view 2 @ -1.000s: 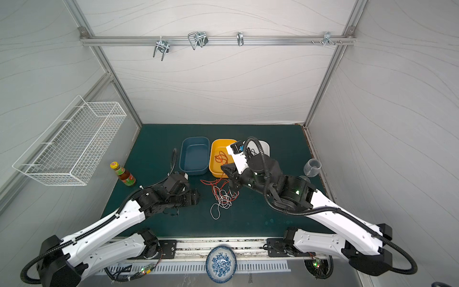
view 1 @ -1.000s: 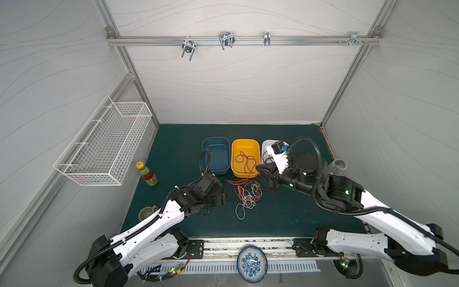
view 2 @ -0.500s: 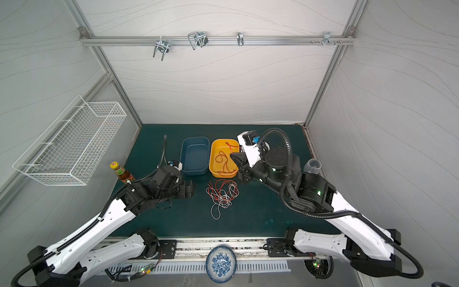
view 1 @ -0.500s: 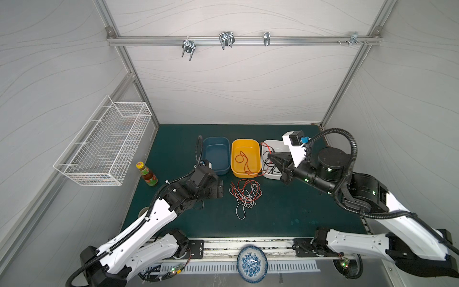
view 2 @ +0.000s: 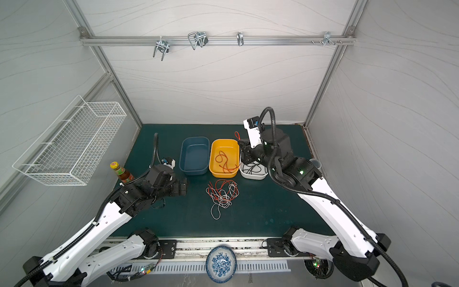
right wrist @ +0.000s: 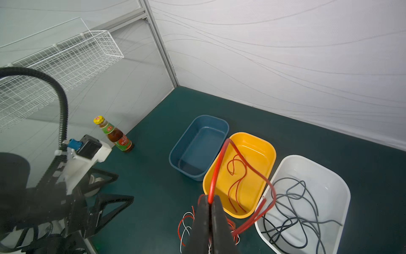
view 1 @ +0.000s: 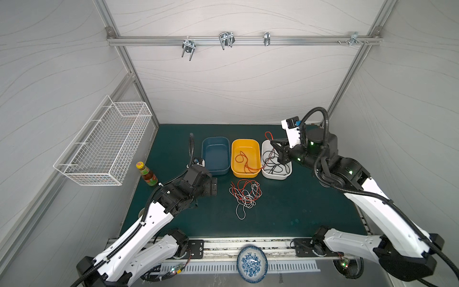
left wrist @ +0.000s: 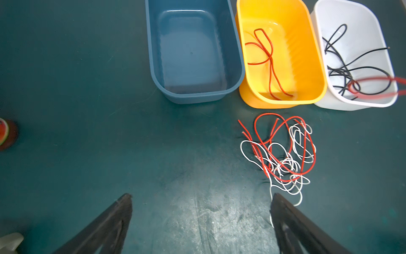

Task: Untangle and sort cables by color
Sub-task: Place the cable in the container.

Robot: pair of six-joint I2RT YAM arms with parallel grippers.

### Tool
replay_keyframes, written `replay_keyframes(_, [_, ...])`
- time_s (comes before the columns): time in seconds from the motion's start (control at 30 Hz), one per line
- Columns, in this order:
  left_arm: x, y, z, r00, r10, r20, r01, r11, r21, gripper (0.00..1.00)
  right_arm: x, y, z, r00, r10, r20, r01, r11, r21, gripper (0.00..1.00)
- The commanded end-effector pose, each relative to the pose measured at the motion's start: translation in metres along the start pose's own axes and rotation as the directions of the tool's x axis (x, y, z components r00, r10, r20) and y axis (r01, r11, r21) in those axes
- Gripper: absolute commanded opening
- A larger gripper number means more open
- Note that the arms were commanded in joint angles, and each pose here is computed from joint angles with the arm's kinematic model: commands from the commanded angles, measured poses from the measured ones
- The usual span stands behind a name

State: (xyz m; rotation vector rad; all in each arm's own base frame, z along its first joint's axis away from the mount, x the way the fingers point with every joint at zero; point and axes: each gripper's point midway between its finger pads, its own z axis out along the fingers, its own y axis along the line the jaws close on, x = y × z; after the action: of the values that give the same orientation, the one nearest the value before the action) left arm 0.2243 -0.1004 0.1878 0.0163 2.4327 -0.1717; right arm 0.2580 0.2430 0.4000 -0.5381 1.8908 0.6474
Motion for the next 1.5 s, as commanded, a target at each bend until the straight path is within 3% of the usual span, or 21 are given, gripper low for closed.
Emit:
replay_keyframes(0.0, [-0.01,0.007,0.0,0.999,0.001,0.049,0.001,0.999,-0.042,0.99,-0.005,0.002,0.018,0.999,0.049,0.001,-0.049,0.996,-0.068,0.0])
replay_keyframes(0.47, [-0.005,0.011,0.007,1.0,0.002,0.004,-0.002,0.996,-0.086,0.99,0.014,-0.044,0.097,0.988,0.133,-0.075,-0.132,0.991,0.011,0.0])
replay_keyframes(0.67, [-0.005,0.011,0.007,1.0,0.003,0.004,-0.002,0.996,-0.088,0.99,0.044,-0.051,0.129,0.971,0.173,-0.166,-0.171,0.985,0.03,0.0])
replay_keyframes(1.47, [-0.005,0.01,0.01,1.0,0.01,-0.007,-0.01,0.996,-0.091,0.99,0.141,-0.039,0.201,0.894,0.178,-0.411,-0.182,0.983,0.029,0.0])
